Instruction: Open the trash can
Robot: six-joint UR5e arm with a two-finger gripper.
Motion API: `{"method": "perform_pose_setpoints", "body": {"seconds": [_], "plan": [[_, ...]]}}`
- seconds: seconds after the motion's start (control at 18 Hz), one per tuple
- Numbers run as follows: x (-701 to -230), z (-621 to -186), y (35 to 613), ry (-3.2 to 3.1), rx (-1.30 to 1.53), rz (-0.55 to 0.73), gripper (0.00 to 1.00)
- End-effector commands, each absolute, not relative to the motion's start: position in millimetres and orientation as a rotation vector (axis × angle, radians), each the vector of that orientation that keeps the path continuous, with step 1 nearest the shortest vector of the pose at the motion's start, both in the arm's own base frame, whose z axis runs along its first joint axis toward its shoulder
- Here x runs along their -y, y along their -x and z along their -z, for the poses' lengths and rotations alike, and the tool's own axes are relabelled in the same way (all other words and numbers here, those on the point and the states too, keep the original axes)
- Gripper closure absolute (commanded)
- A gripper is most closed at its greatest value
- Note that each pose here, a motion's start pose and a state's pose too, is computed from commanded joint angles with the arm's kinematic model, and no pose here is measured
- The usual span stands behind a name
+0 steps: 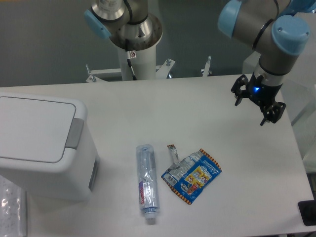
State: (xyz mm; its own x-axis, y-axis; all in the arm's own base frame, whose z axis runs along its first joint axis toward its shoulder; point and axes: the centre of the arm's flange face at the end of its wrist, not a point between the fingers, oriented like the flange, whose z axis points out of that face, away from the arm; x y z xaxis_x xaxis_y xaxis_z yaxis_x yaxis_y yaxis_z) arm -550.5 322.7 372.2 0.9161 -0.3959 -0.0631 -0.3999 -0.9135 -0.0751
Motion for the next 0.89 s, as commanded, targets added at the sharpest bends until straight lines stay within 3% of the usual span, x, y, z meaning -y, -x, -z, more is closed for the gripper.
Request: {"method": "perform_pose_setpoints", "body": {"seconds": [0.67,0.89], "plan": [[-304.8,-394.5,541.2,3.179,-0.671,-0.134,0.0],[-316.5,-412.5,506.6,3.184,-0.463,-0.142,0.0]]}}
